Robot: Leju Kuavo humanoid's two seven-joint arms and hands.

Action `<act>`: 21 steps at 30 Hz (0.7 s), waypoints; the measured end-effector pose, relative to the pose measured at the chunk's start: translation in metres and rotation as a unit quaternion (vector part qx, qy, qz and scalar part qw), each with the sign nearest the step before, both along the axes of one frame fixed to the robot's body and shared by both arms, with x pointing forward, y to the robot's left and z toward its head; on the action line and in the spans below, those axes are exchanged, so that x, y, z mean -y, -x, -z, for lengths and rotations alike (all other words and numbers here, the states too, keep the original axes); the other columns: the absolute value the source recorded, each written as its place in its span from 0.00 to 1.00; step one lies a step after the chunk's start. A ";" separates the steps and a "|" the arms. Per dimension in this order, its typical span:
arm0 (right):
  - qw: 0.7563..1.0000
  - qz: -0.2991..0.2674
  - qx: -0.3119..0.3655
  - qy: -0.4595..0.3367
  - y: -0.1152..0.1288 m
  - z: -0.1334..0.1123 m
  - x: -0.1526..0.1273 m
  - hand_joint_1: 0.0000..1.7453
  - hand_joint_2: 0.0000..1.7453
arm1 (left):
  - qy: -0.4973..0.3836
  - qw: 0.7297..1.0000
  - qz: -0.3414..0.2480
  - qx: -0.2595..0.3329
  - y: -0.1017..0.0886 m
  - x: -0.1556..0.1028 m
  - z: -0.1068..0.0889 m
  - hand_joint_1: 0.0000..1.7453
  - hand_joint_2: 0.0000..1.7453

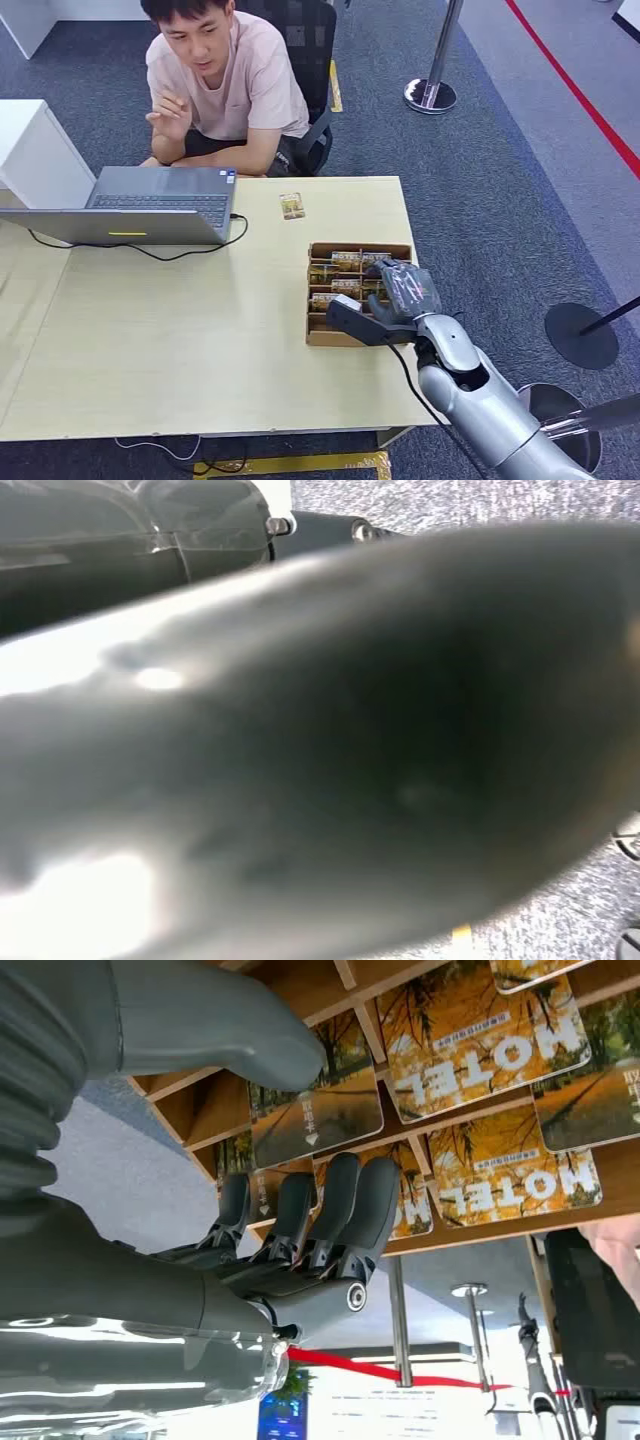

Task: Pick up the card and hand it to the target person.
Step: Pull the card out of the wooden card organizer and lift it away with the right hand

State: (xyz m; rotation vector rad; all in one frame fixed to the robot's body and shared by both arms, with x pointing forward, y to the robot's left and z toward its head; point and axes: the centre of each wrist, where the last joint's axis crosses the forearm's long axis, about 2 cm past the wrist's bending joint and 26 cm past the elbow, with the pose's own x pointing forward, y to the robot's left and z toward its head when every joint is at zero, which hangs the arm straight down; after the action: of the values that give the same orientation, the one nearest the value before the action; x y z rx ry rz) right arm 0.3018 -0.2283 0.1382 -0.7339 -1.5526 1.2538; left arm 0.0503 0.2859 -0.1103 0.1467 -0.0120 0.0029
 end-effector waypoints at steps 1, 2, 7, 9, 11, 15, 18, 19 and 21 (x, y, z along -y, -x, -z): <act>1.000 0.000 0.000 0.000 0.000 0.000 0.000 0.49 1.00 | 0.000 1.000 0.000 0.000 0.000 0.000 0.000 0.00 0.00; 1.000 -0.001 0.000 0.001 0.000 0.000 0.000 0.49 1.00 | 0.000 1.000 0.000 0.000 0.000 0.000 0.000 0.00 0.00; 1.000 -0.004 -0.004 0.005 0.001 0.001 -0.002 0.49 1.00 | -0.001 1.000 0.000 0.000 0.000 0.000 0.000 0.00 0.00; 1.000 -0.005 -0.005 0.006 0.001 0.002 -0.002 0.49 1.00 | -0.001 1.000 0.000 0.001 0.000 0.000 0.000 0.00 0.00; 1.000 -0.005 -0.005 0.007 0.001 0.002 -0.002 0.50 1.00 | -0.001 1.000 0.000 0.002 0.000 0.000 0.000 0.00 0.00; 1.000 -0.004 -0.005 0.007 0.002 0.002 -0.002 0.51 1.00 | -0.002 1.000 0.004 0.005 0.000 0.000 0.000 0.00 0.00; 1.000 -0.002 -0.006 0.009 0.002 0.002 -0.002 0.50 1.00 | -0.002 1.000 0.006 0.007 0.000 0.000 0.000 0.00 0.00; 1.000 -0.001 -0.006 0.009 0.002 0.002 -0.001 0.50 1.00 | -0.002 1.000 0.006 0.007 0.000 0.000 0.000 0.00 0.00; 1.000 0.002 -0.007 0.010 0.002 0.003 -0.001 0.50 1.00 | -0.002 1.000 0.007 0.008 0.000 0.000 0.000 0.00 0.00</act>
State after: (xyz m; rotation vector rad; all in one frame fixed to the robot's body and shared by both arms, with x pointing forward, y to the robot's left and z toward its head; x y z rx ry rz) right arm 0.2998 -0.2274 0.1354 -0.7393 -1.5288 1.2713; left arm 0.0503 0.2859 -0.1103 0.1499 -0.0288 -0.0091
